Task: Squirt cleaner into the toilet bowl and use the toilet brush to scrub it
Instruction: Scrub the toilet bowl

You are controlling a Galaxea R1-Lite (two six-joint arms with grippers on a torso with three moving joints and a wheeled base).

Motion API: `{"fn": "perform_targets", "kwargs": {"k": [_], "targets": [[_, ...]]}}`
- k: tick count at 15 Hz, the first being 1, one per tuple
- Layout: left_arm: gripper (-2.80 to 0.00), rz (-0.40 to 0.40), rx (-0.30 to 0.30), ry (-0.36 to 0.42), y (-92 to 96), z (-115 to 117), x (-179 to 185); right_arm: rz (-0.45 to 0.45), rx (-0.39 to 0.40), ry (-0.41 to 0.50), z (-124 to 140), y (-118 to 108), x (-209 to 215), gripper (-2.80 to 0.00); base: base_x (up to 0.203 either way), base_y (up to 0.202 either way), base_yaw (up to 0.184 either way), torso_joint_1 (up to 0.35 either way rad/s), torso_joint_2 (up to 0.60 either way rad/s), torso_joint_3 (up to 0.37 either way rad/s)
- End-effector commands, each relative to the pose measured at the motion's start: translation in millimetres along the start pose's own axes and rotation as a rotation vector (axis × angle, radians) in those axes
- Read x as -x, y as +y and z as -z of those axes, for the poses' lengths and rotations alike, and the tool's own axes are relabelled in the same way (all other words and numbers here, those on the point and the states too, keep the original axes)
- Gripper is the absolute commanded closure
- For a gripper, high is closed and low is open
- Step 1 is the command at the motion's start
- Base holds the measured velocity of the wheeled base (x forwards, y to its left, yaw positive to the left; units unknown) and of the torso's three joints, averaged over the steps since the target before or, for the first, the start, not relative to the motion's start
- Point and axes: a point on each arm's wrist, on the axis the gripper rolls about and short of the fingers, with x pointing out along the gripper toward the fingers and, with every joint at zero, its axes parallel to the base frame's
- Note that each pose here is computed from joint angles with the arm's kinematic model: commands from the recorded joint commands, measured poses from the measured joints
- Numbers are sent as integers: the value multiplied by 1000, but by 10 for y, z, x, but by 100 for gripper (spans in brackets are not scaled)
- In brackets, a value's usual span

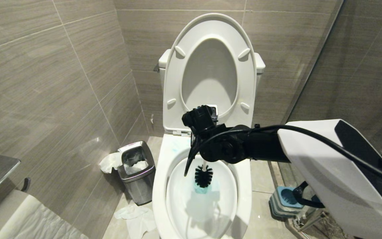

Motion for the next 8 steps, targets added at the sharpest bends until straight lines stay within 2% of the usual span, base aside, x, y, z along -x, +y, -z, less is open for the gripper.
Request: {"fn": "perform_targets", "kwargs": {"k": [1,4,8], "targets": [[0,1,0,3,0,4,-2,17,23,23,341,77,-263,0,0,0,0,0,0,0],[0,-1,2,3,0,4,-2,22,29,27,554,113,-416,0,0,0,0,0,0,0],[0,2,-6,6,0,7,-2,24,13,25,581,108,-451,0,0,0,0,0,0,0]]}}
